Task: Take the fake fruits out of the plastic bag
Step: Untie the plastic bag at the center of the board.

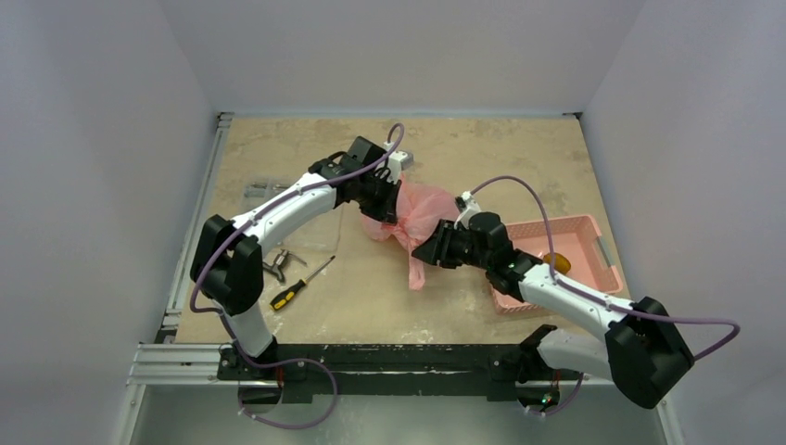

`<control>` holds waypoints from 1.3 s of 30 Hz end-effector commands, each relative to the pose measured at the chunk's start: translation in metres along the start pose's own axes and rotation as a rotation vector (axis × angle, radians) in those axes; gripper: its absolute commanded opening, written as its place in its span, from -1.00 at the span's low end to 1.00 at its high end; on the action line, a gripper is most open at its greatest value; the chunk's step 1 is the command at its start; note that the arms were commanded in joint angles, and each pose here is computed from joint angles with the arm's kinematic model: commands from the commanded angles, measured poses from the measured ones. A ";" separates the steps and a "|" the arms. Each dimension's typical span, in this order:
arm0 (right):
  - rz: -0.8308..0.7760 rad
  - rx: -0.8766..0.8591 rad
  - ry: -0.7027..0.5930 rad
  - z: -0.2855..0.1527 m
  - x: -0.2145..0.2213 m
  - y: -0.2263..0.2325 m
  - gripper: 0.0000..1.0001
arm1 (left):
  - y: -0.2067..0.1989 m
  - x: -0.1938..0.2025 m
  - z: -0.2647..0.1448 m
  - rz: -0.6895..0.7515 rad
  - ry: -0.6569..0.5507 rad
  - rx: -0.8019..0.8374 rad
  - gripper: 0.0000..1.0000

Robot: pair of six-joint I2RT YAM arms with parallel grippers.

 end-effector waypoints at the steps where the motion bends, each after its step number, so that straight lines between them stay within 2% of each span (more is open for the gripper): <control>1: -0.105 0.071 -0.061 -0.006 -0.014 0.002 -0.12 | -0.007 -0.017 -0.003 0.008 -0.061 0.048 -1.00; 4: -0.201 0.147 -0.087 -0.013 -0.029 0.008 0.04 | -0.009 -0.019 -0.003 0.000 -0.065 0.064 -1.00; 13: -0.429 0.251 -0.239 -0.027 -0.073 0.062 0.27 | -0.013 -0.026 -0.009 -0.017 -0.091 0.090 -1.00; 16: -0.498 0.303 -0.234 -0.017 -0.077 0.068 0.31 | -0.014 -0.026 -0.009 -0.015 -0.090 0.096 -1.00; 22: -0.506 0.332 -0.208 0.009 -0.066 0.061 0.31 | -0.015 -0.026 -0.011 -0.018 -0.093 0.097 -1.00; 28: -0.529 0.422 -0.259 0.016 -0.054 0.044 0.22 | -0.016 -0.028 -0.016 -0.010 -0.107 0.091 -1.00; 34: -0.513 0.440 -0.330 0.017 -0.056 0.035 -0.02 | -0.018 -0.029 -0.019 -0.008 -0.116 0.099 -1.00; 36: -0.498 0.435 -0.361 0.015 -0.057 0.033 -0.14 | -0.018 -0.029 -0.019 -0.009 -0.116 0.099 -1.00; 39: -0.464 0.368 -0.381 0.013 -0.055 0.039 -0.45 | -0.018 -0.030 -0.020 -0.010 -0.121 0.102 -1.00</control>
Point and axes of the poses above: each gripper's point midway between its finger pads, its own z axis out along the fingers, its own y axis along the line the jaws close on, x = y × z, the point moved 5 cm from there along -z, back along the fingers, and after that the axes turned 15 degrees about z, right-handed, at the moved point
